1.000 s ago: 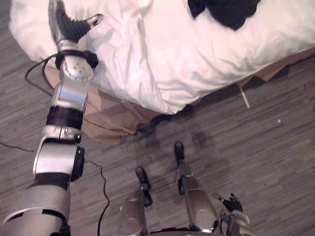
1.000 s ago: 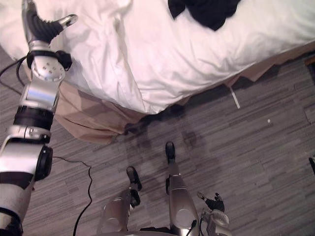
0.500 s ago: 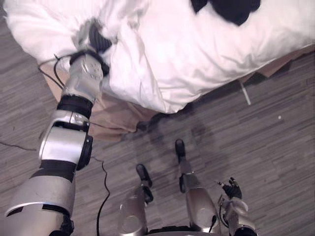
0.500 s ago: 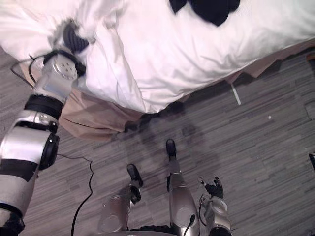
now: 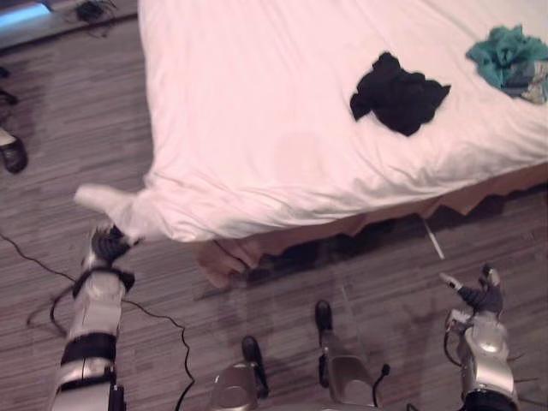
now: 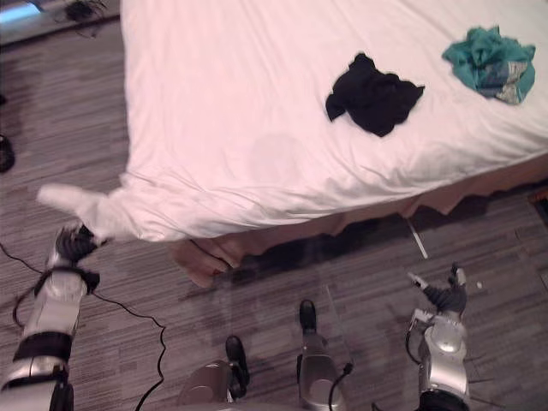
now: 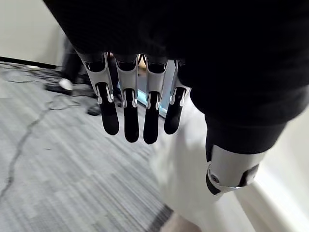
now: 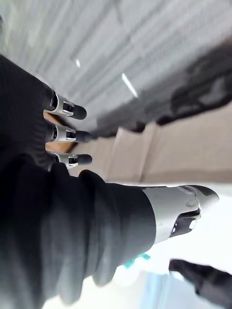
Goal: Tidy the bed and pick cloth on bed and put in laundry
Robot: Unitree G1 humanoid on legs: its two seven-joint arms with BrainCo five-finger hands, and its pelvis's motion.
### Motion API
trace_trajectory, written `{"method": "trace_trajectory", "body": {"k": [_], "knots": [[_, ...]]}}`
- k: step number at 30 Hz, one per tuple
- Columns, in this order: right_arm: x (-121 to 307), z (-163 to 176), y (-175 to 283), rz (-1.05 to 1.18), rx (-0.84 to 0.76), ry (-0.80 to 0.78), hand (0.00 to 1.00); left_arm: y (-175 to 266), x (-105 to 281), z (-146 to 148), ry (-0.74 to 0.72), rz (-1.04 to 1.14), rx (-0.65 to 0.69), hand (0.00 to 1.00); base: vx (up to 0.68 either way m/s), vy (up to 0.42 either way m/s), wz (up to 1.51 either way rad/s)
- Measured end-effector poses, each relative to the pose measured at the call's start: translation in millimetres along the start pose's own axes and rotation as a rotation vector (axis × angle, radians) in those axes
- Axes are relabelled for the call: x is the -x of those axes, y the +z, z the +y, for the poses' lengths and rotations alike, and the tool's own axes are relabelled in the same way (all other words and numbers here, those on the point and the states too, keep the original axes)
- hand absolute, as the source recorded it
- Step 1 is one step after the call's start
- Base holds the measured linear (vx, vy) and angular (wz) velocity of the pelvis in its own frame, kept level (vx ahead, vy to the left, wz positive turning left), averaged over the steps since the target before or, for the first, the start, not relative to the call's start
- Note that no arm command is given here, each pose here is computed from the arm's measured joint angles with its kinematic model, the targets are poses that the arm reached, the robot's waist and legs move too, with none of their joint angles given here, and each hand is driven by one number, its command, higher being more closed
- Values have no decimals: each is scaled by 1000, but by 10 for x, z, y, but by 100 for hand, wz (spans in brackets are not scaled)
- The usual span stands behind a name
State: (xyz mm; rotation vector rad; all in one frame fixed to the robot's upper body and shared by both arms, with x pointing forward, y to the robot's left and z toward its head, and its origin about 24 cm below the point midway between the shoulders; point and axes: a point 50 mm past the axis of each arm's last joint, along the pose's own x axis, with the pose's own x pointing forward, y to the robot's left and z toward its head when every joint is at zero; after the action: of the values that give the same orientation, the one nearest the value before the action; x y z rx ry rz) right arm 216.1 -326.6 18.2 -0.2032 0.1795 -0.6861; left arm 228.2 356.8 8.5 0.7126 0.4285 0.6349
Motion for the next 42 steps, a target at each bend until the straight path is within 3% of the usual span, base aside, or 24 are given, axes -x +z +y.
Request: {"method": "trace_trajectory", "body": {"k": [3, 7, 12, 17, 22, 29, 33, 37, 38, 42], "knots": [[-136, 125, 348, -125, 9, 34, 100, -442, 211, -69, 22, 161, 65, 0, -60, -5, 20], [-267, 573, 990, -327, -14, 143, 100, -966, 604, -375, -24, 406, 159, 0, -59, -14, 22], [-327, 1017, 1959, -584, -76, 235, 100, -1011, 794, -689, -81, 503, 283, 0, -58, -14, 31], [-489, 1046, 2714, -670, -99, 185, 100, -731, 697, -866, -113, 445, 333, 0, -58, -3, 41], [-674, 1079, 2675, -536, -113, 147, 100, -180, 552, -1120, -208, 280, 353, 0, -7, 15, 48], [-581, 1265, 2779, -552, -199, 184, 100, 353, 521, -1346, -277, 145, 401, 0, 15, 44, 3], [-114, 1910, 2663, -552, -305, 451, 100, 444, 581, -1440, -296, 131, 408, 0, 19, -37, -12], [700, 2689, 2387, -451, -425, 893, 100, 496, 616, -1483, -317, 107, 394, 0, 46, -50, 3], [1086, 2949, 2242, -361, -487, 1070, 100, 548, 630, -1493, -323, 88, 404, 0, 55, -43, 19], [1370, 2921, 2486, -407, -679, 1163, 100, 562, 678, -1530, -337, 86, 411, 0, 56, 24, 13]]}}
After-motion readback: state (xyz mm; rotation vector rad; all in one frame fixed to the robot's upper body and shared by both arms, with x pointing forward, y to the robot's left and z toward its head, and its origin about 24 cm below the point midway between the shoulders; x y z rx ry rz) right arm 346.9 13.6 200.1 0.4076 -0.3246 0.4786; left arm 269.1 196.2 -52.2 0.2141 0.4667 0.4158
